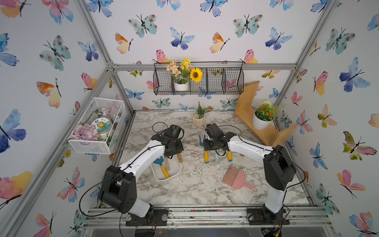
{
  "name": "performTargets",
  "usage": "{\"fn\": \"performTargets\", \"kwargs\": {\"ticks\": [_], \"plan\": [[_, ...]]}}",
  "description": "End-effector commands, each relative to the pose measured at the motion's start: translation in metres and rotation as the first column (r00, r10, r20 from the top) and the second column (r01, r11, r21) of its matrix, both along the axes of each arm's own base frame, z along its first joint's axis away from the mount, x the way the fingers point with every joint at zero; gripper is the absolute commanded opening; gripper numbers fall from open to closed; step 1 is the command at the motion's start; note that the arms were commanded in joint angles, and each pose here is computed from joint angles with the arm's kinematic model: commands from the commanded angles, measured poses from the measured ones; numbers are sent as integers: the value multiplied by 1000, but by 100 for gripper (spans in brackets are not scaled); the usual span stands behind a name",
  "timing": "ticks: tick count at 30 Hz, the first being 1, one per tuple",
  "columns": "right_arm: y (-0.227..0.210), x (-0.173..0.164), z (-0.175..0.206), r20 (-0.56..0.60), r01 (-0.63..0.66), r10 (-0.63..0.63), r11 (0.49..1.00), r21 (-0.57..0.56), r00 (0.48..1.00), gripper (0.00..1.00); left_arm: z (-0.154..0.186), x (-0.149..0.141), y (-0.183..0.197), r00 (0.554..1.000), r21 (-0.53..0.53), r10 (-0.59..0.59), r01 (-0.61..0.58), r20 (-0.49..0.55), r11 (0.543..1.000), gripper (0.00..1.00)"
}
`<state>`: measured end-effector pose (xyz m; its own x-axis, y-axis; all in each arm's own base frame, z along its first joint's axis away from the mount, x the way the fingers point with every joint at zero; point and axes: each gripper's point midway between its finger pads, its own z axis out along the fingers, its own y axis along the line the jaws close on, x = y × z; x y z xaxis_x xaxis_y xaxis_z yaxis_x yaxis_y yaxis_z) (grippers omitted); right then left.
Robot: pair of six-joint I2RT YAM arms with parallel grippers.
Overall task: Take the hand rake out of the storage box
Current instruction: Pick up the rake from the storage box, then place the rake at the center of the board.
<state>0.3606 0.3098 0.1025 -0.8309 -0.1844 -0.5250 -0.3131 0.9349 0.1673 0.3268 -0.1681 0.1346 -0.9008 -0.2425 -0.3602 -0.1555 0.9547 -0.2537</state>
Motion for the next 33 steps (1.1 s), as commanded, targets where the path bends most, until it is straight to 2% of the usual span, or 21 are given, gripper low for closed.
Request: {"fn": "performTargets", "kwargs": {"ticks": [1,14,21,22,33], "plan": [[-17,5,23,48,24,-23,1000,-19,999,51,-2,4,-21,992,78,-125,126,-16,989,9],[-70,11,36,63,112,-110,994,-20,992,52,-50,28,-73,950,124,-281,298,-134,947,8],[-80,9,35,57,127,-126,992,-24,990,52,-69,34,-82,948,111,-271,291,-163,950,8],[-80,9,35,57,127,-126,992,-24,990,52,-83,32,-83,944,114,-270,295,-192,949,8],[-81,8,33,53,127,-125,992,-21,991,52,-102,33,-84,939,117,-262,292,-222,949,7]]}}
